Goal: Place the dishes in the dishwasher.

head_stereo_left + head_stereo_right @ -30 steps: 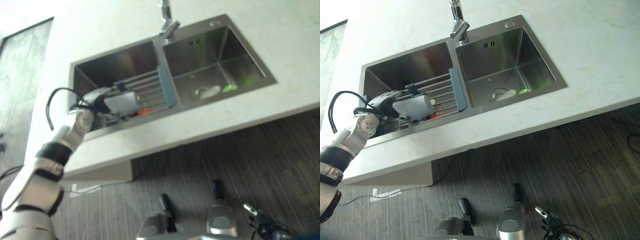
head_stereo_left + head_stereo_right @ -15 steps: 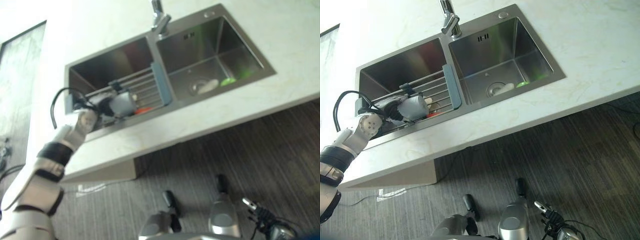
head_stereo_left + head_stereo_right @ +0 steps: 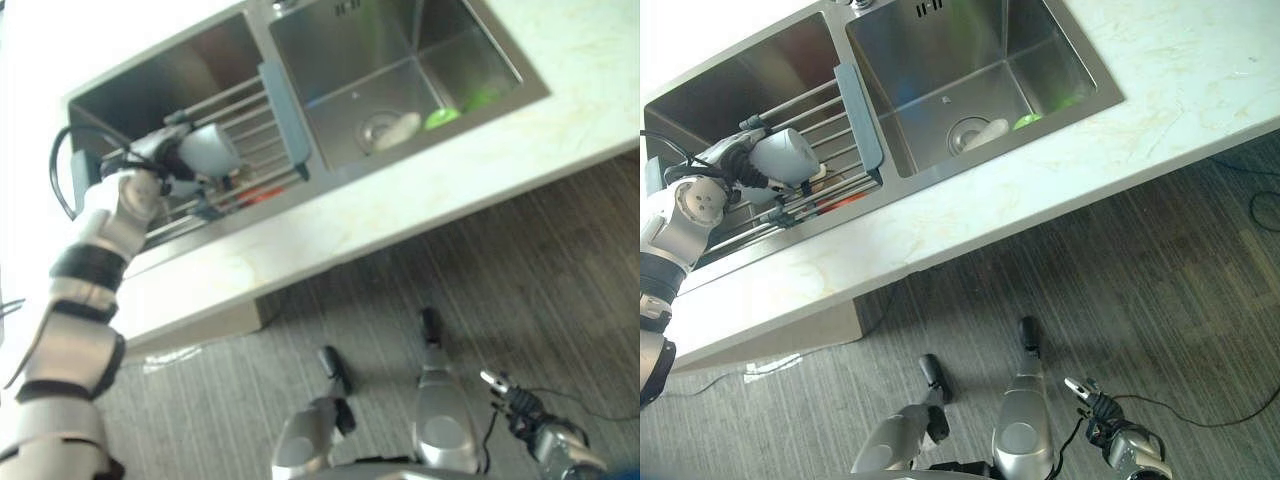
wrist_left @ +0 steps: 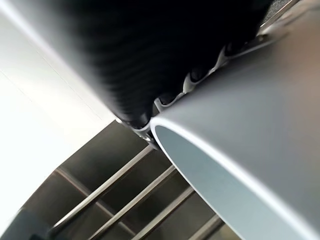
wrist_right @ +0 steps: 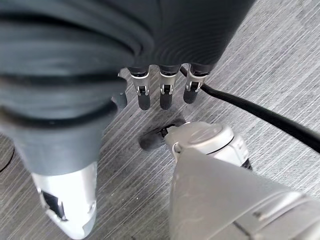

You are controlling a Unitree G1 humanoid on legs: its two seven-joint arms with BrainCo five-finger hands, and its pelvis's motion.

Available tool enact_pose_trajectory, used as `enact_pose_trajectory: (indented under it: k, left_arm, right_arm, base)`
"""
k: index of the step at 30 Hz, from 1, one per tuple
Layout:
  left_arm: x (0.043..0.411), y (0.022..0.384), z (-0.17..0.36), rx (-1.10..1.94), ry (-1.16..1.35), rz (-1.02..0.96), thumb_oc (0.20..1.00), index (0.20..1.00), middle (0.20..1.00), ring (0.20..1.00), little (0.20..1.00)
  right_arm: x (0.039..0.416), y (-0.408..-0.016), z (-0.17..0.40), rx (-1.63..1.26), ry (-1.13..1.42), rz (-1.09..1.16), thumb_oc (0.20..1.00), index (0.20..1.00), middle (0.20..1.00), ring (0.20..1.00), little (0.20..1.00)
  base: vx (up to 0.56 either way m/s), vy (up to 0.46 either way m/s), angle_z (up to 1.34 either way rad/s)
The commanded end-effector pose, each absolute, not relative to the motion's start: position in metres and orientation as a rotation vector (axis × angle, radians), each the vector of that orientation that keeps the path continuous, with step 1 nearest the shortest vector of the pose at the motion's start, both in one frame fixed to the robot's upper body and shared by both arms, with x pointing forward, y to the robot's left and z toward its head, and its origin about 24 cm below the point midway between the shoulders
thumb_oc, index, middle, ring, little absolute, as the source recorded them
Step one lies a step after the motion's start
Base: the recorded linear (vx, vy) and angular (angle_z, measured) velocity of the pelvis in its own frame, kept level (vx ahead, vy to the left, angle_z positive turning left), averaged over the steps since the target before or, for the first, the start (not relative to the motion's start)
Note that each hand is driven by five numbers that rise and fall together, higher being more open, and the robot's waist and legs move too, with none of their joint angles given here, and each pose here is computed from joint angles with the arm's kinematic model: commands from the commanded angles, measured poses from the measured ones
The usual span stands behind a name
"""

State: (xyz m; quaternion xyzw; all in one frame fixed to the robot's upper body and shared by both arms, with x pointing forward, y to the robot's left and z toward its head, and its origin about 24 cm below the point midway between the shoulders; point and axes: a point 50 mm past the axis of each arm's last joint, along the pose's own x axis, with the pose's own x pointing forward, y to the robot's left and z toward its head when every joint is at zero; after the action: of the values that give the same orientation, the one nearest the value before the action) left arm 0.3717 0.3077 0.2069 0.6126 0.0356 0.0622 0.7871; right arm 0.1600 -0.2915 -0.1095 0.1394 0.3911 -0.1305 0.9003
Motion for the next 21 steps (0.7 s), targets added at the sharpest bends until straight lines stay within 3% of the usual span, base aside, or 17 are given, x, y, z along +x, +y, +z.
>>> enact_pose_trajectory:
  k: [1,3,4,5,15,21]
  left_arm:
    - [0.359,0.331,0.146,1.329,0.379,0.062,1.0,1.0,1.0,1.0,1.0]
    - [0.359,0.33,0.143,1.317,0.4,0.043,1.0,1.0,1.0,1.0,1.0]
    - [0.359,0.329,0.141,1.312,0.41,0.036,0.853,0.853,0.853,0.853,0.853]
    - [0.36,0.329,0.142,1.339,0.401,0.027,0.2,0.2,0.2,0.2,0.2]
    - [0.357,0.325,0.134,1.246,0.429,-0.063,0.2,0.2,0.2,0.2,0.2]
    - [0.358,0.328,0.16,1.432,0.251,0.073,0.2,0.2,0.2,0.2,0.2]
  right_arm:
    - [0.168,-0.285,-0.109,0.312,0.782,-0.248,1.0,1.0,1.0,1.0,1.0]
    - [0.171,-0.283,-0.108,0.313,0.778,-0.245,1.0,1.0,1.0,1.0,1.0]
    - [0.171,-0.283,-0.107,0.311,0.78,-0.245,1.0,1.0,1.0,1.0,1.0]
    - [0.172,-0.283,-0.107,0.31,0.782,-0.244,1.0,1.0,1.0,1.0,1.0]
    - [0.177,-0.286,-0.103,0.31,0.761,-0.247,1.0,1.0,1.0,1.0,1.0]
    - [0.166,-0.289,-0.108,0.293,0.789,-0.261,1.0,1.0,1.0,1.0,1.0]
  base:
    - [0.0,0.0,0.0]
    - [-0.02,0.001,0.0]
    - [0.0,0.0,0.0]
    - [0.0,0.0,0.0]
    - [0.0,0.0,0.0]
    - [0.0,0.001,0.01]
